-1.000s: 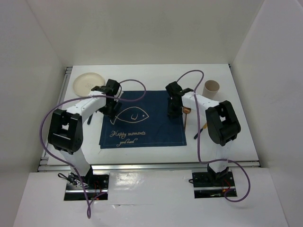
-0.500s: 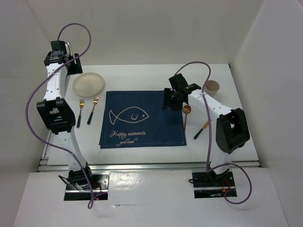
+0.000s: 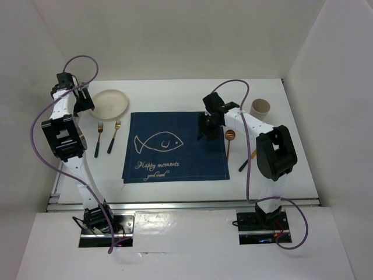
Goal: Set the dinner table for one person
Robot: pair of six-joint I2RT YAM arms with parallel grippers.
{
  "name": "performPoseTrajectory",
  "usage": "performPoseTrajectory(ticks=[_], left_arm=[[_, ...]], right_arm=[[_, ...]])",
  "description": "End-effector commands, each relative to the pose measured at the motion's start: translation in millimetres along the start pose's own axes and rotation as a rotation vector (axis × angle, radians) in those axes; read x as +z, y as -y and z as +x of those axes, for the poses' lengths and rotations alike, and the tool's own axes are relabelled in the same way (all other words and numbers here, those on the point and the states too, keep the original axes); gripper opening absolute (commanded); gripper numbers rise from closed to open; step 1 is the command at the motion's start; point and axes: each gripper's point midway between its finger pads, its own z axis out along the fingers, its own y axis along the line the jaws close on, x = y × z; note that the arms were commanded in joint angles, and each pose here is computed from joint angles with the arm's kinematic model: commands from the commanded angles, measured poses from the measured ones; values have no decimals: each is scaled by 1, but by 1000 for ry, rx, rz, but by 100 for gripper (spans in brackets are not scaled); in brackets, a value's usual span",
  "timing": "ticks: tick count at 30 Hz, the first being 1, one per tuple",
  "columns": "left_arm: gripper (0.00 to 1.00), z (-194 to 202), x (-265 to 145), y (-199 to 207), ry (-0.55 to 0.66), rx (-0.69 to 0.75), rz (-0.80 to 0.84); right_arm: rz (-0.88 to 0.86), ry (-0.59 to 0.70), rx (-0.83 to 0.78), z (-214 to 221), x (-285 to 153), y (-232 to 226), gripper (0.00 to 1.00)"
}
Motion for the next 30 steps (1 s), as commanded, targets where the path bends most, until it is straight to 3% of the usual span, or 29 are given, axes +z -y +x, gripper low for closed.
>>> performPoseTrajectory(ticks=[1,8,16,20,21,22,23,30], left_arm=[[83,-3,15,18,3,-32,160],[83,35,40,18,-74,0,205],[75,38,57,25,-95,-34,234],[42,48,65,34,-146,-32,257],[28,53,60,35,-174,-35,263],[6,60,63,34,-199,-38,260],[0,62,61,34,-202,-38,260],[0,54,37,56,-164,-77,387]], right_arm=[[-37,-1,-21,-7,-8,-14,55],[-13,-29,-17,-12,-4,-14,54],[39,-32,-33,-7,-5,-11,54],[50,-37,-41,-4,-5,-11,54],[60,-32,-41,-5,-5,-10,54],[77,-33,-41,-4,-6,-6,54],[78,-34,-41,-4,-6,-6,54],[119,-47,-40,9,-9,3,54]])
